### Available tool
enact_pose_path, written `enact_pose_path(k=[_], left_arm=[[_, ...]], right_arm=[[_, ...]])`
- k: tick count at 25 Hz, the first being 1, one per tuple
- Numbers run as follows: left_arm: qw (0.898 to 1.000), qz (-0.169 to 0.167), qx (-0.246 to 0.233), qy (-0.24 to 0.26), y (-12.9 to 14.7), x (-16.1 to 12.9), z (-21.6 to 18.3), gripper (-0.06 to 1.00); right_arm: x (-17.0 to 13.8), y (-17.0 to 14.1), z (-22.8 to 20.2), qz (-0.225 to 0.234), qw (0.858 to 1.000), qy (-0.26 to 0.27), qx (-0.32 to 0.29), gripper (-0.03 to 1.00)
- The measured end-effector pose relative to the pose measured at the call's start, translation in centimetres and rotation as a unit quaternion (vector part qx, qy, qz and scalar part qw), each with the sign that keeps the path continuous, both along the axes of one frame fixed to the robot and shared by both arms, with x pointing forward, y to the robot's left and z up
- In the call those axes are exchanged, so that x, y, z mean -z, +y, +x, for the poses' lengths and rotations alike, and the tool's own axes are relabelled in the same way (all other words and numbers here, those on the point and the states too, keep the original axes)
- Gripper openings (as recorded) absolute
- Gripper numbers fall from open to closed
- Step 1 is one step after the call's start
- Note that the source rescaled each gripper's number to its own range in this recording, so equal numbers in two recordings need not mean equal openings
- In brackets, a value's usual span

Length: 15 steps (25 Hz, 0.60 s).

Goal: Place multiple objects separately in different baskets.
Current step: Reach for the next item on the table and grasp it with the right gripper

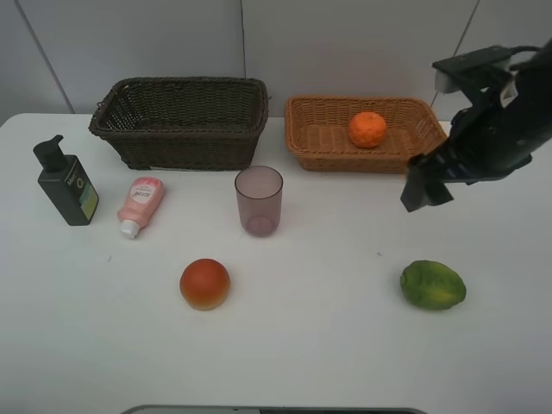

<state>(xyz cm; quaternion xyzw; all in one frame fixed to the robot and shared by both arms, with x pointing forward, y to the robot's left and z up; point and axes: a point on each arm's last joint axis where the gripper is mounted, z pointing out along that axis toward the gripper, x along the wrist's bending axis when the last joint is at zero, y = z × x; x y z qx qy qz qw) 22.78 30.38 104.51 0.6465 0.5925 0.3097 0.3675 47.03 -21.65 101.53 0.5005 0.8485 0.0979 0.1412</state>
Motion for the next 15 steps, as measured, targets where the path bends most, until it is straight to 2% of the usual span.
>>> enact_pose_path(k=[5,7,12,15], left_arm=[[1.000,0.000,0.000,0.000,0.0,0.0,0.0,0.98],[1.000,0.000,0.000,0.000,0.0,0.0,0.0,0.98],[1.000,0.000,0.000,0.000,0.0,0.0,0.0,0.98],[1.000,0.000,0.000,0.000,0.0,0.0,0.0,0.98]], right_arm=[[0.2,-1.4,-4.0,-0.015,0.998,-0.013,-0.052,0.88],[0.6,-1.2,-5.0,-0.025,0.996,-0.010,-0.089,0.88],[2.0,0.1,-6.5,-0.054,0.978,0.006,-0.200,0.88],[2.1,0.7,-6.9,-0.061,0.968,0.003,-0.243,0.88]])
